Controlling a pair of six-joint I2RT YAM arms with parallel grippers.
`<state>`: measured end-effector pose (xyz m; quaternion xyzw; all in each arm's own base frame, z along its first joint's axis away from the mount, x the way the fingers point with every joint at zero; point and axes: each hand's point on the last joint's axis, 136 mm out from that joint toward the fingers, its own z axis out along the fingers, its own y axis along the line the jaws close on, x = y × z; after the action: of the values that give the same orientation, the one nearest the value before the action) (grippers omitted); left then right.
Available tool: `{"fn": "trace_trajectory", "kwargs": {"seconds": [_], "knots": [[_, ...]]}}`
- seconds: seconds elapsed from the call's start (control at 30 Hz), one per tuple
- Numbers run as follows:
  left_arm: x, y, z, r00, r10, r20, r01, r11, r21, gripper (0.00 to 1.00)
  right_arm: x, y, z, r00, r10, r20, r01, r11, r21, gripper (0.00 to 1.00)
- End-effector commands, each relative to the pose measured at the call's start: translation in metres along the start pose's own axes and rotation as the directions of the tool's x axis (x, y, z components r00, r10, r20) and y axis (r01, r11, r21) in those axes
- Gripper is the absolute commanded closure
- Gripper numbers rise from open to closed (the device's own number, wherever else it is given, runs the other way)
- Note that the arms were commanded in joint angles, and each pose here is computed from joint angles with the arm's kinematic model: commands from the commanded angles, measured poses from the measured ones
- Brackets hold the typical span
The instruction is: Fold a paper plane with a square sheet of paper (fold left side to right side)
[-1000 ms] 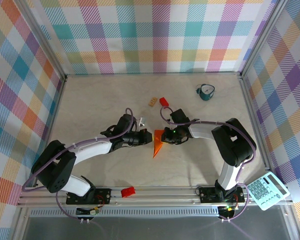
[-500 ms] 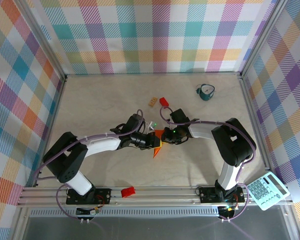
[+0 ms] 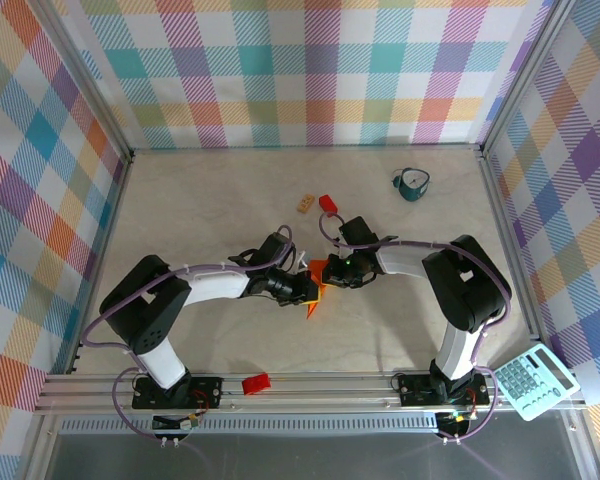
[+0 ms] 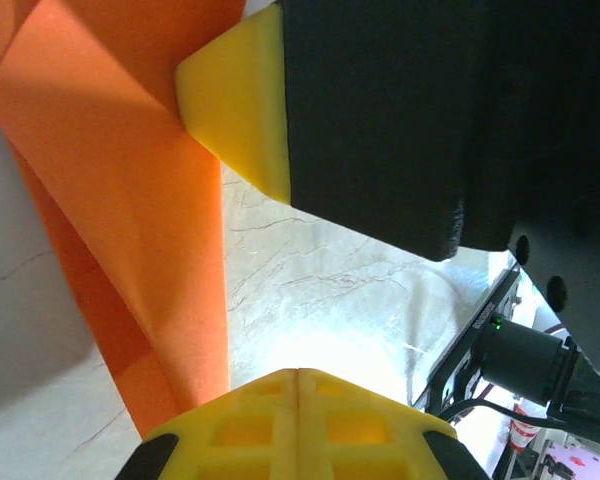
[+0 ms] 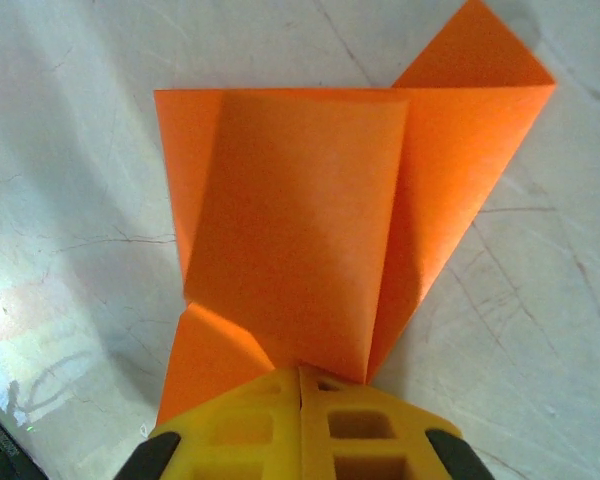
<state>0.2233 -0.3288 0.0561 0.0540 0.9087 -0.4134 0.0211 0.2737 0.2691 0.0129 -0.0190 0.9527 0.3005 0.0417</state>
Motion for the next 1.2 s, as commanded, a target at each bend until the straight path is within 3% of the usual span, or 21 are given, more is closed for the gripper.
{"fn": "trace_trajectory", "kwargs": {"seconds": [0.0, 0.8, 1.17], "knots": [[0.011, 0.013, 0.007, 0.999, -0.026, -0.032, 0.025, 0.999, -0.037, 1.0, 0.045, -0.059, 0.017, 0.986, 0.09, -0.137, -0.06, 0.976, 0.212, 1.0], [0.025, 0.038, 0.023, 0.996, -0.072, -0.06, 0.068, 0.995, -0.067, 1.0, 0.042, -0.055, 0.016, 0.987, 0.086, -0.135, -0.058, 0.978, 0.201, 1.0], [0.042, 0.067, 0.03, 0.992, -0.108, -0.067, 0.098, 0.985, -0.143, 1.0, 0.002, 0.014, -0.015, 0.998, -0.064, 0.016, 0.064, 0.998, -0.028, 0.99]]}}
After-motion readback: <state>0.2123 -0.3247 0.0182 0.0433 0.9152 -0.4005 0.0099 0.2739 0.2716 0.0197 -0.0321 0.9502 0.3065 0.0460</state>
